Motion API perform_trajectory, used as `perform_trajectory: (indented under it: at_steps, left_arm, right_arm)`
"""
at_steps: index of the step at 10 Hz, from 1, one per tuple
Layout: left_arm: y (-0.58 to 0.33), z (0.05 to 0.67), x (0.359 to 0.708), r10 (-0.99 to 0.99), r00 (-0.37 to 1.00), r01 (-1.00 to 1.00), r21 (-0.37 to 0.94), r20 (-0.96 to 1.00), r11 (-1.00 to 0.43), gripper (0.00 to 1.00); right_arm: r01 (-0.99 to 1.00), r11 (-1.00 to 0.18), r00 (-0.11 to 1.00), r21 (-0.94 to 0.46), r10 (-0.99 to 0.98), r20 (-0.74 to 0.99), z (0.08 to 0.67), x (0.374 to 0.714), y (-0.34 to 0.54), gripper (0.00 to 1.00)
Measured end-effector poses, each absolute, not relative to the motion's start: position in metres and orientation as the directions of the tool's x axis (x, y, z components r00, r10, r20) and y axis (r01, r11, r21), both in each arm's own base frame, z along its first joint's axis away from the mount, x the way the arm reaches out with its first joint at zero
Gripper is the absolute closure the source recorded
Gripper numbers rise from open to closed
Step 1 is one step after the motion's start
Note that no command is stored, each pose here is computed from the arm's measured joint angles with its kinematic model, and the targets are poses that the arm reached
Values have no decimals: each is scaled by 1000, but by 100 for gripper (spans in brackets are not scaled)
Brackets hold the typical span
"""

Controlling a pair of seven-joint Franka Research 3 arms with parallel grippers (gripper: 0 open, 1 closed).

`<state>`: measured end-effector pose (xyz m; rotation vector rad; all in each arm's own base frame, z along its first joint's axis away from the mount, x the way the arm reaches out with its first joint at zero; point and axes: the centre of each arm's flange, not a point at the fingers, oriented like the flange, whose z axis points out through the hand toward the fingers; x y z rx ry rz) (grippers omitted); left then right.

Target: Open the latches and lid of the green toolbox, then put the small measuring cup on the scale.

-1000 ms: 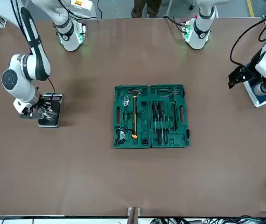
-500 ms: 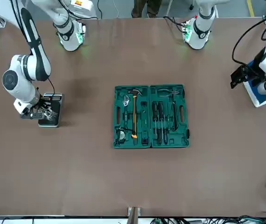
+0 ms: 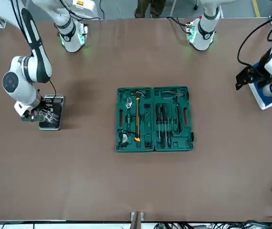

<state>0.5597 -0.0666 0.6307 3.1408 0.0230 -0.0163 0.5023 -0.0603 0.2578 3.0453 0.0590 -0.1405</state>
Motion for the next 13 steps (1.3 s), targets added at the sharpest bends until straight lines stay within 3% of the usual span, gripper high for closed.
perform_trajectory:
  at_steps: [7, 10, 12, 13]
  left_arm:
    - [-66, 631, 560, 16, 1000, 16, 1, -10, -1000, 0]
    - [-65, 630, 560, 17, 1000, 17, 1, -11, -1000, 0]
    - [-65, 630, 560, 17, 1000, 17, 1, -11, -1000, 0]
    - [-65, 630, 560, 17, 1000, 17, 0, -11, -1000, 0]
  right_arm:
    - [51, -993, 985, 108, 32, -170, 326, 543, -54, 52]
    - [61, -991, 991, 118, 46, -129, 391, 570, -38, 35]
    - [40, -996, 997, 76, 35, -65, 453, 587, -24, 8]
    - [30, -998, 999, 57, 28, -35, 486, 593, -22, 0]
